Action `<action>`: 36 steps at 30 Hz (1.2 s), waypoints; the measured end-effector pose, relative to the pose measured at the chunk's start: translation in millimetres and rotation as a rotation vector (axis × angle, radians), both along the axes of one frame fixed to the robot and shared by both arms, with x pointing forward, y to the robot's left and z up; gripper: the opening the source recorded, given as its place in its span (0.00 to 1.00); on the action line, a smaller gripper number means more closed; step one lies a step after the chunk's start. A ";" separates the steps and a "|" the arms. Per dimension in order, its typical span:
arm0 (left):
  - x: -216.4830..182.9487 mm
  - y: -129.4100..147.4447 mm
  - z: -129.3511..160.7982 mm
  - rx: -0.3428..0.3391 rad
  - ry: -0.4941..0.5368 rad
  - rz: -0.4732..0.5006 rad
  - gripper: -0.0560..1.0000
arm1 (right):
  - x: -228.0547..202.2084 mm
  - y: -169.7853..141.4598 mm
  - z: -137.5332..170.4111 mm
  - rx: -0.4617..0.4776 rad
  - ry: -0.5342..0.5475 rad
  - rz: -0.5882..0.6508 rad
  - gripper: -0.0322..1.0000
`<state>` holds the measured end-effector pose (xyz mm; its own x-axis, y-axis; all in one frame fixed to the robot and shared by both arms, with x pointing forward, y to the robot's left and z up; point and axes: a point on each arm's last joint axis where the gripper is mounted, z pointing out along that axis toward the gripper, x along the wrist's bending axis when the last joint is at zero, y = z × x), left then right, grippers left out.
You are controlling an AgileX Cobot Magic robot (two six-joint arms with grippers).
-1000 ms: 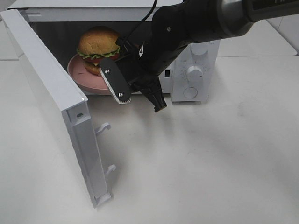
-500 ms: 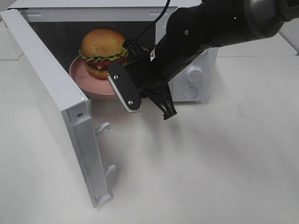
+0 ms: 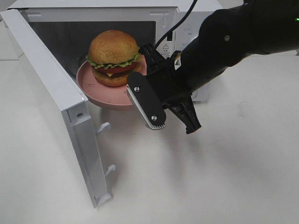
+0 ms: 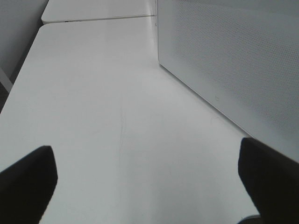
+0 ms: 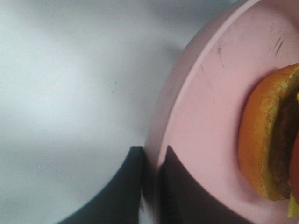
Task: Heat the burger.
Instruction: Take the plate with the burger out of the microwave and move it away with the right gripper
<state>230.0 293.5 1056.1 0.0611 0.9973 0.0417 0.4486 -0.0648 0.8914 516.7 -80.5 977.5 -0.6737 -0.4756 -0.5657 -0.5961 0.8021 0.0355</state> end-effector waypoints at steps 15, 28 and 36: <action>0.0 0.0 0.0 0.000 0.000 0.000 0.98 | -41.5 -32.3 11.6 0.015 -0.016 -0.004 0.11; 0.0 0.0 0.0 0.000 0.000 0.000 0.98 | -77.2 -59.9 20.3 0.041 -0.021 -0.028 0.11; 0.0 0.0 0.0 0.000 0.000 0.000 0.98 | -100.0 -77.5 30.0 0.065 -0.032 -0.041 0.11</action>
<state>230.0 293.5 1056.1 0.0611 0.9973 0.0417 0.4486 -0.0648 0.8914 416.7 -158.0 1007.5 -0.6727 -0.4098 -0.6160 -0.5647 0.8224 0.0696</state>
